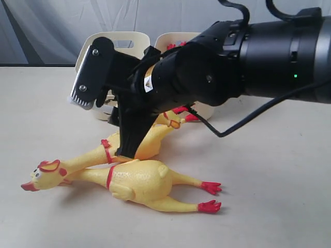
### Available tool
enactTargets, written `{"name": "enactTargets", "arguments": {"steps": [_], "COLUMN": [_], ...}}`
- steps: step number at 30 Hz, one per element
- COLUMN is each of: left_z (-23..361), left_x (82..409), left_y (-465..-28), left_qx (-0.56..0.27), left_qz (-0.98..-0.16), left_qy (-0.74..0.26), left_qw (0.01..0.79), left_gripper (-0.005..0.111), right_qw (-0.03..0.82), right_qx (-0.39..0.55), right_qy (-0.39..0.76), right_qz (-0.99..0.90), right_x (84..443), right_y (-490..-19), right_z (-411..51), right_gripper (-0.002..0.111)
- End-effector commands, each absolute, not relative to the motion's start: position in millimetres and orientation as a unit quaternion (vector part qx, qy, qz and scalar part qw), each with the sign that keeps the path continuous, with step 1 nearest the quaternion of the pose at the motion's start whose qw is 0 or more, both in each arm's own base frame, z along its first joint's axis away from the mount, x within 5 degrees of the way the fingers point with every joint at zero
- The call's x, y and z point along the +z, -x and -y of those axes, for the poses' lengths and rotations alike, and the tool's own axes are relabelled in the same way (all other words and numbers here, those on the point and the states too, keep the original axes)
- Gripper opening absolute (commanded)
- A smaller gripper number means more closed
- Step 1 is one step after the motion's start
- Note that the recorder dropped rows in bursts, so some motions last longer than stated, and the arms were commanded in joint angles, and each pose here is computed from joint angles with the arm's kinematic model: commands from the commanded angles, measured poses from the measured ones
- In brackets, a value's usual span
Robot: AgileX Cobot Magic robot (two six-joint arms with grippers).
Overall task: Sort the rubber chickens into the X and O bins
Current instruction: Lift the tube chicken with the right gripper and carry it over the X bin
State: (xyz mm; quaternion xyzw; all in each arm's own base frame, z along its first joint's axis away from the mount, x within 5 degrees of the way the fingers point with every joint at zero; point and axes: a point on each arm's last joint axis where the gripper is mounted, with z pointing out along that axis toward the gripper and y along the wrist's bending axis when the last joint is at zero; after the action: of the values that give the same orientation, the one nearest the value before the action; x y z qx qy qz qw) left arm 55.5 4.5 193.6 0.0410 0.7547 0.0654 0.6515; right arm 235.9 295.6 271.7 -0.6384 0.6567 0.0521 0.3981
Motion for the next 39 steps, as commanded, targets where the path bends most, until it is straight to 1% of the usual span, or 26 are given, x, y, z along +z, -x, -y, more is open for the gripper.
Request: {"name": "enactTargets", "arguments": {"steps": [1,10,15,24,32,39], "left_z": [-4.6,-4.6,-4.6,-4.6,-4.6,-4.6], "left_x": [192.7,192.7,192.7,192.7,192.7,192.7], "left_y": [-55.5,-55.5,-55.5,-55.5,-55.5,-55.5], "left_qx": [0.068,0.068,0.068,0.068,0.068,0.068], "left_qz": [-0.753,-0.753,-0.753,-0.753,-0.753,-0.753], "left_qy": [-0.042,-0.042,-0.042,-0.042,-0.042,-0.042], "left_qw": [0.653,0.653,0.653,0.653,0.653,0.653], "left_gripper": [0.01,0.01,0.01,0.01,0.01,0.01], "right_qw": [0.433,0.487,0.506,0.541,0.552,0.609], "right_qx": [0.057,0.055,0.027,0.029,0.006,0.002], "right_qy": [0.626,0.613,0.628,0.616,0.582,0.518], "right_qz": [-0.646,-0.62,-0.59,-0.572,-0.597,-0.602], "right_x": [291.6,313.1,316.1,322.9,324.8,334.7], "right_y": [-233.2,-231.5,-234.1,-236.2,-263.0,-288.9], "right_z": [-292.1,-289.0,-289.1,-291.7,-269.0,-250.0], "right_gripper": [-0.001,-0.001,-0.001,-0.001,-0.001,-0.001]}}
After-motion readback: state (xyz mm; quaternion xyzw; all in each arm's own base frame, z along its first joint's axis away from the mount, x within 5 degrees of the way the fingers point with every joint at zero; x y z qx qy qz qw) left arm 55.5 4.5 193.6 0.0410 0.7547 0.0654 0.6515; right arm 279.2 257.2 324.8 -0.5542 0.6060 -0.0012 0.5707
